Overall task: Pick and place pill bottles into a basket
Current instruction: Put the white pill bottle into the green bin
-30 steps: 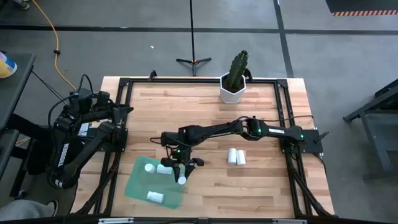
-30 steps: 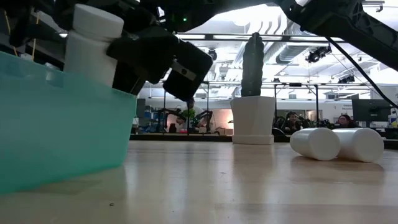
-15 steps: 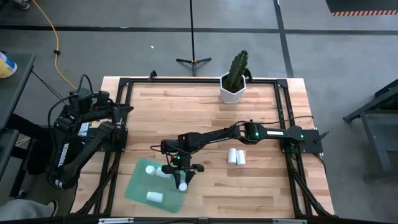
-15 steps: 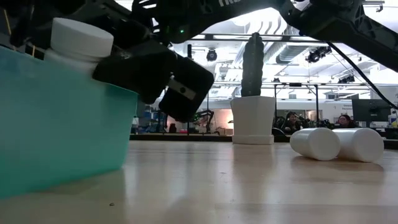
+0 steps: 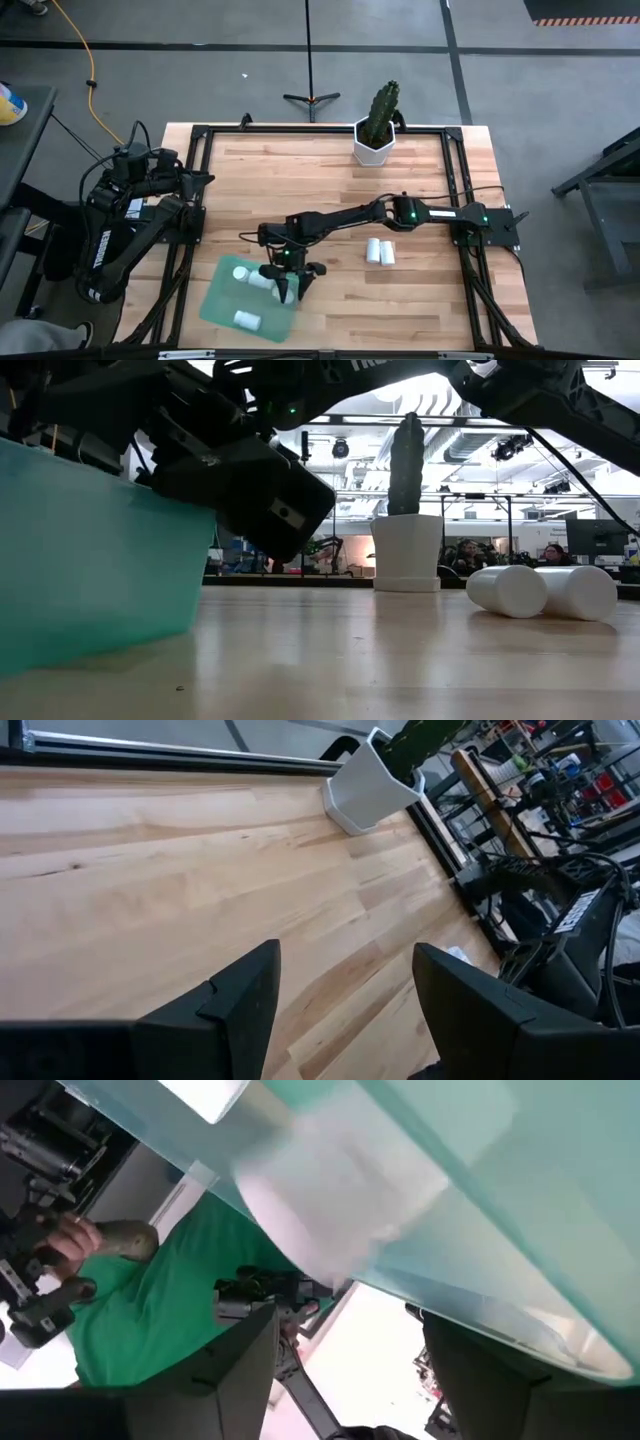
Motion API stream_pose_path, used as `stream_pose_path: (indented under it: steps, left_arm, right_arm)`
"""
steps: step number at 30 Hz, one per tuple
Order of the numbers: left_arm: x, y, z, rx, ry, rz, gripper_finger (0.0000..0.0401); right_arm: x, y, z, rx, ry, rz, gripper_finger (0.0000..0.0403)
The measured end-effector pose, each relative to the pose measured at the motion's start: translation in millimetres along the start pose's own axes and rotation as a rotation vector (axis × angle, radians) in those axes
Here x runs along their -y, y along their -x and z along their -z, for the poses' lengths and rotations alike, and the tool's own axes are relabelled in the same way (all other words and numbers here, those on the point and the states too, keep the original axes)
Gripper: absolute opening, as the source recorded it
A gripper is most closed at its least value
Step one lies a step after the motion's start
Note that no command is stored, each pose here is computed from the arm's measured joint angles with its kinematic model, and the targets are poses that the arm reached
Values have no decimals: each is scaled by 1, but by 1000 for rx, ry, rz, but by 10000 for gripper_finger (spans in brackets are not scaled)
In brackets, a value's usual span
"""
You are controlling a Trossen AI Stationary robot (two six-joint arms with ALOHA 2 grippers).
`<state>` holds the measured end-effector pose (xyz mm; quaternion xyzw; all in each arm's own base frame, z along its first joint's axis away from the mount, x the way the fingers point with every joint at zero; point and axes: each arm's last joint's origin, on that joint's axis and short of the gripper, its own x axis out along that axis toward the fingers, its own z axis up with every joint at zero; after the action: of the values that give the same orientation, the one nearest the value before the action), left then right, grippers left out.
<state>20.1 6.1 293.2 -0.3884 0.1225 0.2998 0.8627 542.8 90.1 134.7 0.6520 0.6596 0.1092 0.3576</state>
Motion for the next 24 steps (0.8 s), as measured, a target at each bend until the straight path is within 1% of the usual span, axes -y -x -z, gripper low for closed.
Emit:
stream_pose_path:
  steps: [6, 9, 11, 19, 22, 24]
  left_arm:
    - [0, 0, 0, -5, 1, 1, 262]
    - [0, 0, 1, -9, 2, 0, 262]
    - [-1, 0, 2, -15, 3, -3, 262]
    - [-2, 0, 6, -49, -8, -20, 262]
    - [-2, 0, 6, -55, -30, -23, 262]
    - [-3, 0, 6, -59, -50, -21, 262]
  right_arm:
    - [-5, 1, -1, 8, 70, -28, 243]
    - [-9, 7, -2, 19, 109, -45, 244]
    - [-11, 14, -3, 28, 137, -59, 244]
    - [-28, 49, 13, 69, 258, -111, 243]
    - [-31, 62, 16, 96, 308, -124, 243]
    - [-32, 72, 18, 138, 323, -119, 242]
